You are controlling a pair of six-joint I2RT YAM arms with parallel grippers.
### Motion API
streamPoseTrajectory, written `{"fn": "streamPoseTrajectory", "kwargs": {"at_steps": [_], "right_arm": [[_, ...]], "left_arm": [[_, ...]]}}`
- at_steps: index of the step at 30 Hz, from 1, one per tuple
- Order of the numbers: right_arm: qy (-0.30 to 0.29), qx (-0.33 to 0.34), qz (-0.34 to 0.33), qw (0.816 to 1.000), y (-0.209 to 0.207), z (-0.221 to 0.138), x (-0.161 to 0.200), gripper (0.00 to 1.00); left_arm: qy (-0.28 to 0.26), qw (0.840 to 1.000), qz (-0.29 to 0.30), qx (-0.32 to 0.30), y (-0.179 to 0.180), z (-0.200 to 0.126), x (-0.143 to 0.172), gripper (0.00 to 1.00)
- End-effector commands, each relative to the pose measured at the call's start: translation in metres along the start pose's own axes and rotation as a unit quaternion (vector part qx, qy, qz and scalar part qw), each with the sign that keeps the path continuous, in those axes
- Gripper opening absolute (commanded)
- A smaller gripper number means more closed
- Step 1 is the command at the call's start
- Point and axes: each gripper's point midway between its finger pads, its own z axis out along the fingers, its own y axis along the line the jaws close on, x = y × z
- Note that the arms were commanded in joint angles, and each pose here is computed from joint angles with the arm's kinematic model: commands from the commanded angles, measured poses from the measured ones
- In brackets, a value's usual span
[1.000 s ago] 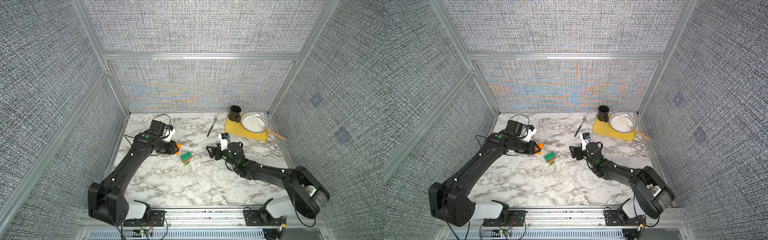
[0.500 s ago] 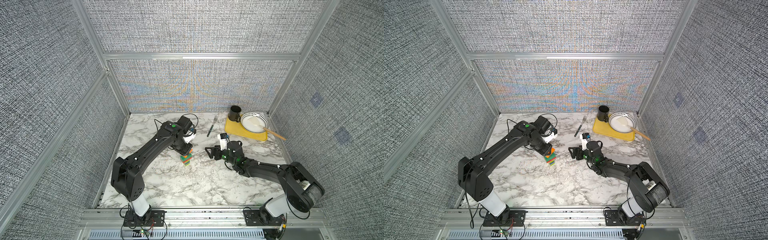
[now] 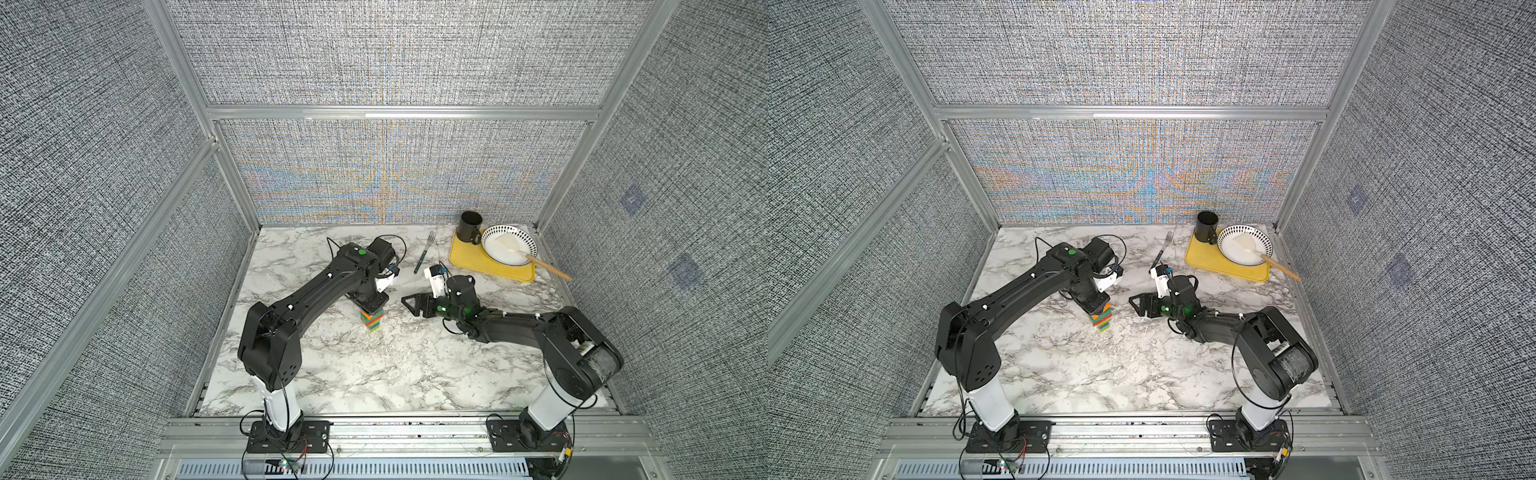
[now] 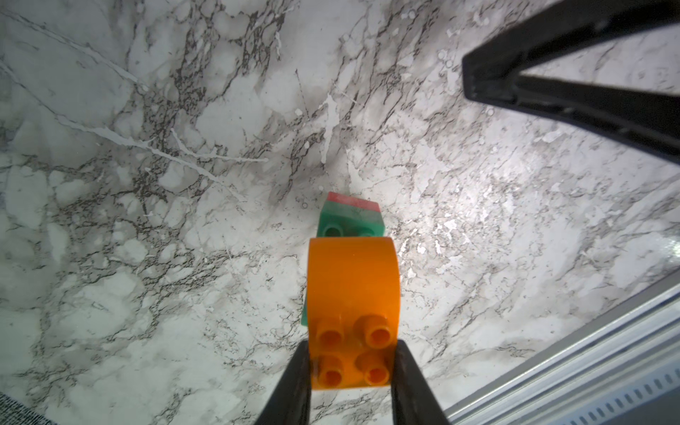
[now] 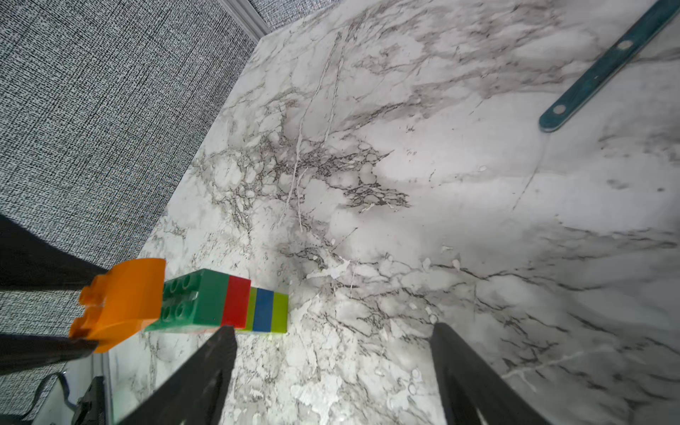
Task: Assemble an ice cream with lego
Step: Assemble the lego brick with the lego brick.
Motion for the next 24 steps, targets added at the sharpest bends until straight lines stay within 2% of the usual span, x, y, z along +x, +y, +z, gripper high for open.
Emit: {"fn": "streamPoseTrajectory", "kwargs": {"at_steps": [1,5,24], "right_arm": [[0.027,-0.036,0.015,0.999,0.010,0.004,0.008,0.85],[0.036,-0.042,0.018,0.998,0.010,0.007,0.011,0.85],[0.052,-0.053,0.024,0.997,0.012,0.012,0.015,0.85]], "left_arm": [[-0.009,1.000,0.013,-0.021,0.006,-0.001,-0.002,0.02],[-0.019,1.000,0.016,-0.007,0.001,0.001,-0.006,0.02],[-0.009,0.999,0.026,-0.036,0.010,0.014,-0.003,0.02]]}}
